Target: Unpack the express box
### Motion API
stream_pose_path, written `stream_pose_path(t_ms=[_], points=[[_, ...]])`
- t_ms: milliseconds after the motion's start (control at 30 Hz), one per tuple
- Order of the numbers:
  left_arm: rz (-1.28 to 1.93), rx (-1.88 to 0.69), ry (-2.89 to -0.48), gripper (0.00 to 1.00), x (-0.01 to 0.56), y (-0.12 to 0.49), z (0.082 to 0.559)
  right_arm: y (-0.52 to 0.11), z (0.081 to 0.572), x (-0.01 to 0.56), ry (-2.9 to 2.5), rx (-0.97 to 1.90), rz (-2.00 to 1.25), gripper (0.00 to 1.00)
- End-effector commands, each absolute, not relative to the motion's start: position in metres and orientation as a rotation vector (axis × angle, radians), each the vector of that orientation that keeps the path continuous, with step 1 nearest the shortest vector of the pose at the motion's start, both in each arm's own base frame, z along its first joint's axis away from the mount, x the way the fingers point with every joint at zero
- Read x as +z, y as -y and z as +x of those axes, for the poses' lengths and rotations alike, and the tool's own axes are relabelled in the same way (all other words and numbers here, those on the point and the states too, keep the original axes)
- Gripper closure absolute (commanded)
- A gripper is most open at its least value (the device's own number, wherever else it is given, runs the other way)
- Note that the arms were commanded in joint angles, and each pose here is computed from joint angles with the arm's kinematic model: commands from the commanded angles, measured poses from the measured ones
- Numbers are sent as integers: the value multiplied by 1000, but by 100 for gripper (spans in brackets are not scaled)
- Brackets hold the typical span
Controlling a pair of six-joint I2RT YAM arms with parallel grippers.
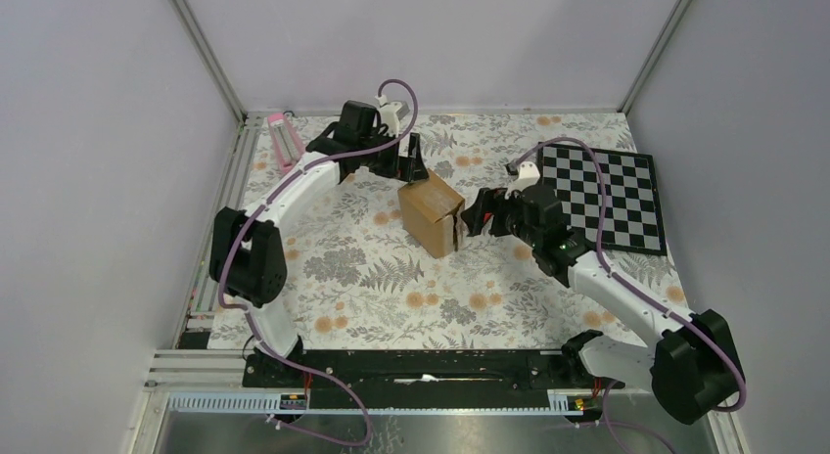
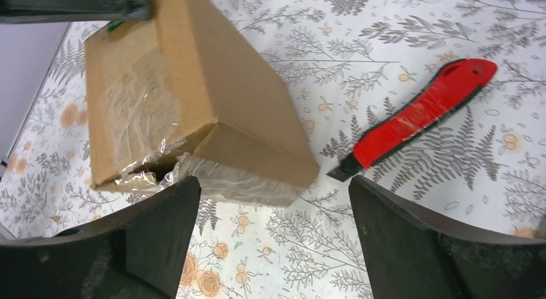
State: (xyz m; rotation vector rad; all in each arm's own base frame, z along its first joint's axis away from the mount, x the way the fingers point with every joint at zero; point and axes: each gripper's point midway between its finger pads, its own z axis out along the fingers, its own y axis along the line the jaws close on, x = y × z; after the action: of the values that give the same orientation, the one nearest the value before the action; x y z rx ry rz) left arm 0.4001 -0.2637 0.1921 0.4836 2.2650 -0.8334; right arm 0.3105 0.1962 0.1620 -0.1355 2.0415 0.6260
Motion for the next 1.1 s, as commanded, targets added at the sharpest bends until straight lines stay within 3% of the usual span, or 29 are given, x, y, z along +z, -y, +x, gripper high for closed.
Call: stream_pose_path(t_ms=[0,300,533,900,1067], points=[[534,-919,-2213,7,193,272,414,-209,315,189,-1867,644,-178,7],[445,-1021,-2235,19,171,258,435,-218,308,200,-1790,657,-233,7],[407,-1028,-2275,22,153,257,445,-235,300,206,-1768,683,-281,7],[379,-1036,-2304,23,129,254,461,-254,349,188,-1859,518,-322,7],[369,-1039,-2319,24,118,253,466,-258,366,178,-1914,468,-298,15]])
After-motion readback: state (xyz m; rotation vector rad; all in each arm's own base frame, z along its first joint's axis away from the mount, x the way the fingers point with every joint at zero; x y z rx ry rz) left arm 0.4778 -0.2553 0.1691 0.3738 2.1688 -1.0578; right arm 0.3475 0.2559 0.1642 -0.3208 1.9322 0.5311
